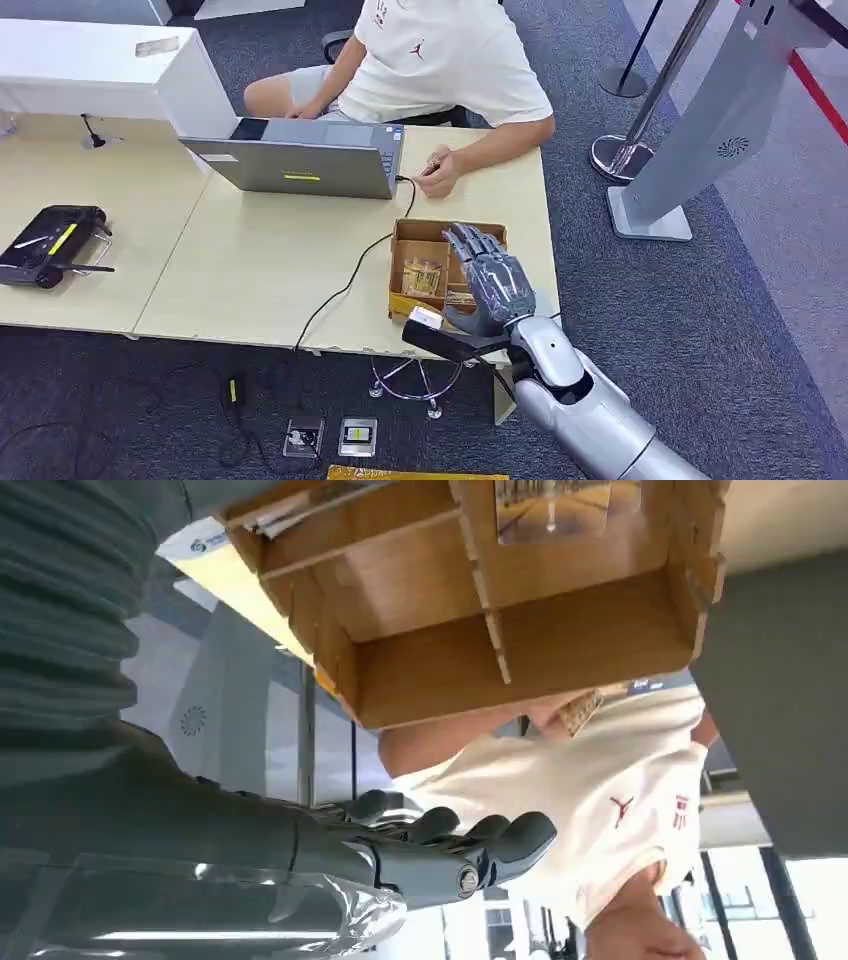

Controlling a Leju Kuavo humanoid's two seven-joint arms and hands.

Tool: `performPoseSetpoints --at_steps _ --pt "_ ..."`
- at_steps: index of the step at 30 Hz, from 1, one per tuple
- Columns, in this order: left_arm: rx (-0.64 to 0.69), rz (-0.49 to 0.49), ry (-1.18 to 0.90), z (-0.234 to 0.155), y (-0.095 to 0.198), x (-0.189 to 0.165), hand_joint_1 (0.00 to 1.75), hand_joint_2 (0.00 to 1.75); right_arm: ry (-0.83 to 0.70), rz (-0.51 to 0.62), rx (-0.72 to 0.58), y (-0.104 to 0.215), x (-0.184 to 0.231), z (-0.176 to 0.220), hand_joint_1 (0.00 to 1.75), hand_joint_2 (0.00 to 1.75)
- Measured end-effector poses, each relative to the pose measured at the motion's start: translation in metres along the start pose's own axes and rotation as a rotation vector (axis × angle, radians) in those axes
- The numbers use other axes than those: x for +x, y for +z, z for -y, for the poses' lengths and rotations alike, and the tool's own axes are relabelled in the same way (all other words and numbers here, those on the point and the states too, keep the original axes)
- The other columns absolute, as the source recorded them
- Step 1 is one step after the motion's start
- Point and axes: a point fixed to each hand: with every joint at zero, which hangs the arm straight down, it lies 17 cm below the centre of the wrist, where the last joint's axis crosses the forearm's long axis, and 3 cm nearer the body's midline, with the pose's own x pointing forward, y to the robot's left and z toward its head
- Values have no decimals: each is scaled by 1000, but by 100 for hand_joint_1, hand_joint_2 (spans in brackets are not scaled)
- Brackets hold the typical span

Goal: Pass the card to the sensor for recognition and then transmit it.

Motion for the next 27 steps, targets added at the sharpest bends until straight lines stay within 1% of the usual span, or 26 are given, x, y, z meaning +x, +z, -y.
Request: performPoseSetpoints --at_steps 12,16,27 --pt "-1 -4 9 0 0 -1 0 0 -8 6 78 8 4 -26 0 175" --pt "-1 -7 16 0 0 -1 0 0 -11 -12 112 17 2 -39 0 175" --pt "6 -8 18 -1 0 -1 0 0 10 -53 137 29 -13 -49 0 175"
